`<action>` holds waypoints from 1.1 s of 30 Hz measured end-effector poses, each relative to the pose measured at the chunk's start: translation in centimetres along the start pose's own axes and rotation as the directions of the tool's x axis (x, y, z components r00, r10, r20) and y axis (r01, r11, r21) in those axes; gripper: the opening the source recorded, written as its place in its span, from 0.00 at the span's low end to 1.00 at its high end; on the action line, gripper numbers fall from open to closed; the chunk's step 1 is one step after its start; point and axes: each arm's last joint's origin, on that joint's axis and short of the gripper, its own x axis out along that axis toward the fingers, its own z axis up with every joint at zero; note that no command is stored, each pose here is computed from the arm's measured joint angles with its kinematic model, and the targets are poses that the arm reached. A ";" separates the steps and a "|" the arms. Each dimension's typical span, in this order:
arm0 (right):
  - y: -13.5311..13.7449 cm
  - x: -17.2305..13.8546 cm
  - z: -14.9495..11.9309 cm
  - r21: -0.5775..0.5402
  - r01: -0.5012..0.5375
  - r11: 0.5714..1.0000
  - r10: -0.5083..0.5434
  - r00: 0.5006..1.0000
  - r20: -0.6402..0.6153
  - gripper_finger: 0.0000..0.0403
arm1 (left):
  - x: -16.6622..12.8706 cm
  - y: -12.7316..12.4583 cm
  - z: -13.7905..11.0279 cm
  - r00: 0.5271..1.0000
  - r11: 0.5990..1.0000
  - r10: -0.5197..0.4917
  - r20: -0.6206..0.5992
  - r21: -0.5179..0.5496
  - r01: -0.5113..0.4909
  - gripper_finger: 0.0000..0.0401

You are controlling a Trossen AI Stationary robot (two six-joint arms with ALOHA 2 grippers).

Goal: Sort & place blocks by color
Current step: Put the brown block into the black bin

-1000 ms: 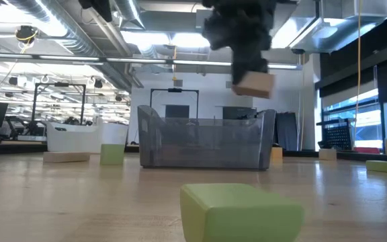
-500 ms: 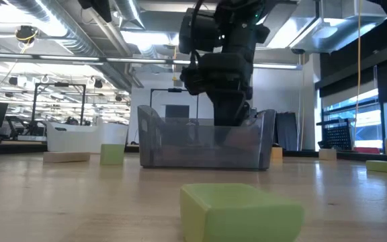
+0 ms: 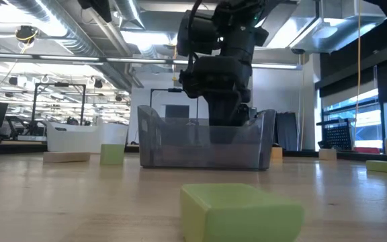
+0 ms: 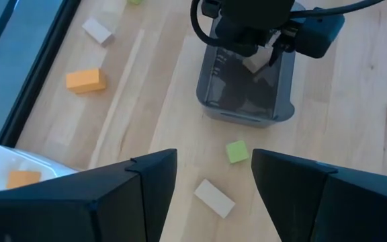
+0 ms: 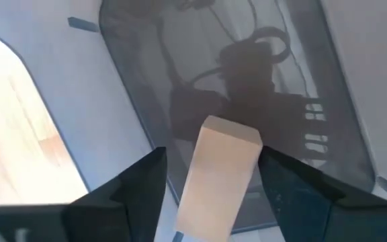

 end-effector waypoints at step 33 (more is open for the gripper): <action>5.0 -24.5 2.0 -0.328 0.192 0.925 -0.037 0.905 0.424 0.61 | 11.5 -0.5 -10.1 0.963 0.715 0.031 -0.266 -0.668 -0.208 0.46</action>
